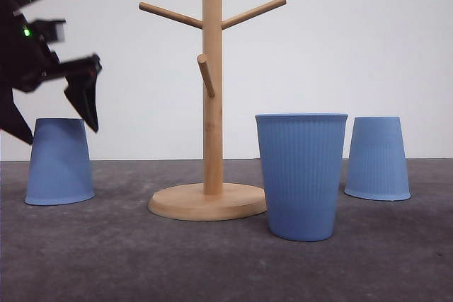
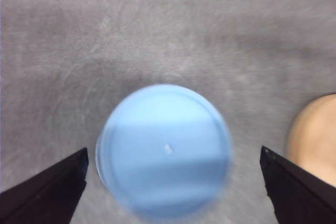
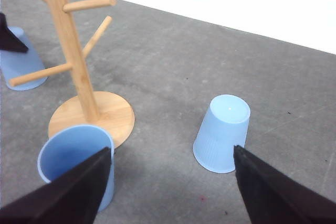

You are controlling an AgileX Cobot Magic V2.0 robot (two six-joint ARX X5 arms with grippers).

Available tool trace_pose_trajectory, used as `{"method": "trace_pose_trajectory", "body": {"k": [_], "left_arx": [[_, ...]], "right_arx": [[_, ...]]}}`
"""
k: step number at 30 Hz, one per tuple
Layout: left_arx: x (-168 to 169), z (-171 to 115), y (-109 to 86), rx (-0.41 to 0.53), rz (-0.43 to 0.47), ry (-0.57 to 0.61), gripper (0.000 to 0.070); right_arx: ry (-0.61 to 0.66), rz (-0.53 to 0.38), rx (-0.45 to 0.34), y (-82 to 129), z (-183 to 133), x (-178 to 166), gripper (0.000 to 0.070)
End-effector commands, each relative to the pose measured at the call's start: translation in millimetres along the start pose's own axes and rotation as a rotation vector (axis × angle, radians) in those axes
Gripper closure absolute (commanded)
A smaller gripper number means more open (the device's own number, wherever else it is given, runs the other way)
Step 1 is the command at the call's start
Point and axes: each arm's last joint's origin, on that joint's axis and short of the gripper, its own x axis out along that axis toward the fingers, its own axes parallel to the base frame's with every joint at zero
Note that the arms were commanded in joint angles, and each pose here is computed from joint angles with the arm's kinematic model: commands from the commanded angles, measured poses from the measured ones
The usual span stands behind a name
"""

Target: Place three cups

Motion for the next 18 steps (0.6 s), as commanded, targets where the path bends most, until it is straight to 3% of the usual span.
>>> {"method": "trace_pose_trajectory", "body": {"k": [1,7,12,18], "left_arx": [[6.4,7.1,-0.9,0.03,0.0,-0.024,0.0062],[15.7,7.2,-0.2,0.031,0.01,-0.026,0.0078],[15.7,7.8,0.0,0.031,0.015,-0.033,0.0318],[13.5,5.4,0.1,0.029,0.015,-0.008,0.0327]], "right_arx": [[-0.028,0.001,0.018,0.5,5.2,-1.7,0.0227],[-0.027,0.001,0.024,0.5,5.2,-1.7,0.0227],[-0.028,0.001,0.024,0.5,5.2,-1.7,0.0227],[-0.027,0.001,0.024,0.5,5.2,-1.7,0.0227]]}}
